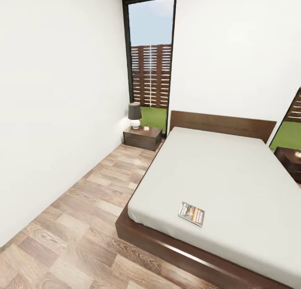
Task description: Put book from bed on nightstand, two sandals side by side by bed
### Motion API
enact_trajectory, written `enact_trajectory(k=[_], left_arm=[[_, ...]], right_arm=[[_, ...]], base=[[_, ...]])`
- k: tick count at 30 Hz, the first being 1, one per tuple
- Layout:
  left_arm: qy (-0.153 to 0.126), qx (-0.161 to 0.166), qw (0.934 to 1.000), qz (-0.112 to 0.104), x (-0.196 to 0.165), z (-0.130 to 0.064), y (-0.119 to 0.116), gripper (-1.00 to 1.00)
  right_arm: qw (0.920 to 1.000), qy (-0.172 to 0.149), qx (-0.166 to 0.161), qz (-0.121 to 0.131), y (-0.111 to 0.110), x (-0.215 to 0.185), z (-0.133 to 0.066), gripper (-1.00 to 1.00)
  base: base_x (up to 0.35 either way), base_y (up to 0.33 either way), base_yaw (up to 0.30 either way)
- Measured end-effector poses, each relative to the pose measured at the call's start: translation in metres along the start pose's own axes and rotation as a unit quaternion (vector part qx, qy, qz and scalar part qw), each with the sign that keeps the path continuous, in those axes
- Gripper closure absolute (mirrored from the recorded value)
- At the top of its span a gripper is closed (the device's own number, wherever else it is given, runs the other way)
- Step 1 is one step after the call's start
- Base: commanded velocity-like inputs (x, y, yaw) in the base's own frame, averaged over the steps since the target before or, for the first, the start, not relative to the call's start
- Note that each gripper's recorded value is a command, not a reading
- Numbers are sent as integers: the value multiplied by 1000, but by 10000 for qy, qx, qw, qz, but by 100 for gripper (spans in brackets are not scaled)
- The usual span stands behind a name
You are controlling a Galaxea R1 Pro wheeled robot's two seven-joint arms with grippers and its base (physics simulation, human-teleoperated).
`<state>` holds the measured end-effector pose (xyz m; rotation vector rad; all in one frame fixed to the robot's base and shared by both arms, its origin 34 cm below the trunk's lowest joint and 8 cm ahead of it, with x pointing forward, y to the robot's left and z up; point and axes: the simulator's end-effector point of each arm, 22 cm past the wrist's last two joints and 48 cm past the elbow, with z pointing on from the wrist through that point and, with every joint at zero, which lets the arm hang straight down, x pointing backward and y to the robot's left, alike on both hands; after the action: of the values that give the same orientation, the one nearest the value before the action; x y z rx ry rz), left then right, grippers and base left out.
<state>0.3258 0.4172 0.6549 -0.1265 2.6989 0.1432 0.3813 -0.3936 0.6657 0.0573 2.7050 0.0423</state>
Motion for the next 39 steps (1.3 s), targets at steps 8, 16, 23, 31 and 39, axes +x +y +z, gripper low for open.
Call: enact_trajectory(k=[8, 16, 23, 31, 39], left_arm=[[-26, 2, 10000, -3, -2, 0, 0, -100], [-55, 3, 10000, -6, -4, -1, 0, -100], [-84, 5, 10000, -8, -7, -1, 0, -100], [-112, 7, 9999, -9, -9, -1, 0, -100], [-138, 9, 9999, -12, -11, -1, -1, -100]], right_arm=[[10000, -27, 2, 2, 0, -2, -1, -100], [10000, -54, 4, 1, -1, -5, -1, -100], [10000, -77, 2, 2, 0, -6, -2, -100], [9999, -103, 0, 0, 0, -9, -2, -100], [9999, -129, -2, -1, 0, -11, -3, -100]], base=[[2, 82, -277], [0, 31, -277], [0, 7, -277], [0, 2, -277], [0, 0, -277]])
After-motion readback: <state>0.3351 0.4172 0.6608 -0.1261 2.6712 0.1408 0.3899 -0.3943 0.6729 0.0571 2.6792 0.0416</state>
